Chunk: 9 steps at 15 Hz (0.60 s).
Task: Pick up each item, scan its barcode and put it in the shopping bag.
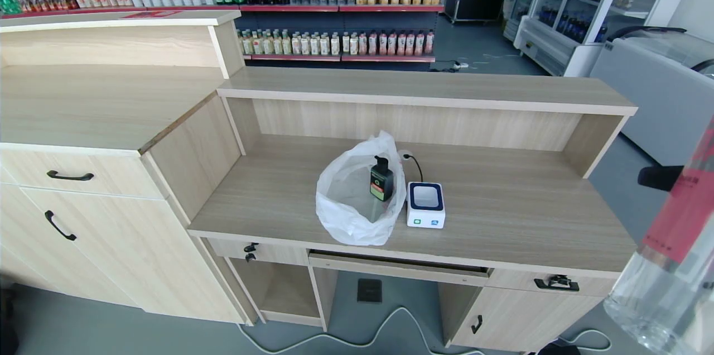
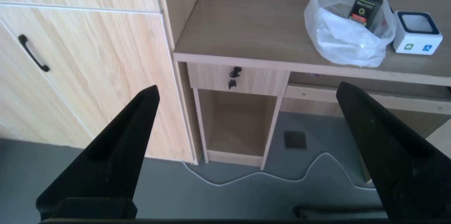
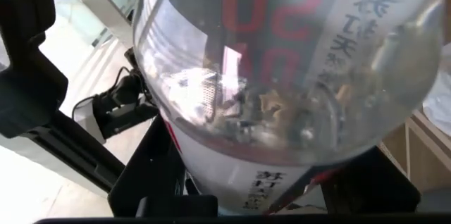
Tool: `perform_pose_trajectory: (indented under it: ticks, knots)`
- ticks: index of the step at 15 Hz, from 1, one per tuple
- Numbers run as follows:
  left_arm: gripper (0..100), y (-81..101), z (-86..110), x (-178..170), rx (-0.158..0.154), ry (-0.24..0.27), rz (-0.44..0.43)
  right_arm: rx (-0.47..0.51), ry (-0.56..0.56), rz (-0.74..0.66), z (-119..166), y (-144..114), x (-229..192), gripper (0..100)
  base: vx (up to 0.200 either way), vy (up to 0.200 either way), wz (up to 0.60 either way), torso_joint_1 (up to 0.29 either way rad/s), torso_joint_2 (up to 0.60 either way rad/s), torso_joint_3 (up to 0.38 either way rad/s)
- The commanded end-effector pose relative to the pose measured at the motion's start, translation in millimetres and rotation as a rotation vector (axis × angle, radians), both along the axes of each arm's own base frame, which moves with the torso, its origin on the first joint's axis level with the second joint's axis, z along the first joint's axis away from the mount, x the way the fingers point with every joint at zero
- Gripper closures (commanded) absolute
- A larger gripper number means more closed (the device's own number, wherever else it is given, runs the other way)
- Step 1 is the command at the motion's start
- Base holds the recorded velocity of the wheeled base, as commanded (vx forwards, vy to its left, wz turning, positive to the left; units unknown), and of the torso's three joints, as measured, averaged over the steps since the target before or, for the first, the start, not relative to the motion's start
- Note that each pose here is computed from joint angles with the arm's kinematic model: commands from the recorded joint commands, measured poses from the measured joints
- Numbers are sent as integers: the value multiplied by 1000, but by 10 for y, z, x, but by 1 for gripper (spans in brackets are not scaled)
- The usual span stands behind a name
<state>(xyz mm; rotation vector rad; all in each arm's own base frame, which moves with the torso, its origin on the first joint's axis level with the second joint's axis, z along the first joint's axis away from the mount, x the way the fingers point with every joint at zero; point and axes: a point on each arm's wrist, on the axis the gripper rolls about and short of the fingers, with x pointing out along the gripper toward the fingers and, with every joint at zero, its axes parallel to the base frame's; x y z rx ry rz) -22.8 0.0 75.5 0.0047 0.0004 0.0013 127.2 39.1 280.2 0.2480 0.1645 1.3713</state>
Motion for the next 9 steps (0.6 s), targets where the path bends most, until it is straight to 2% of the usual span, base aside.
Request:
perform_pose_trajectory:
  ticks: [1,9]
  knots:
    - [0,0,0,0,0,0,0,-18,-11,-35,-39,-2,-13,100,0,0,0,0,0,0]
    - [0,0,0,0,0,0,0,-21,20,-69,-43,-1,-36,100,0,0,0,0,0,0]
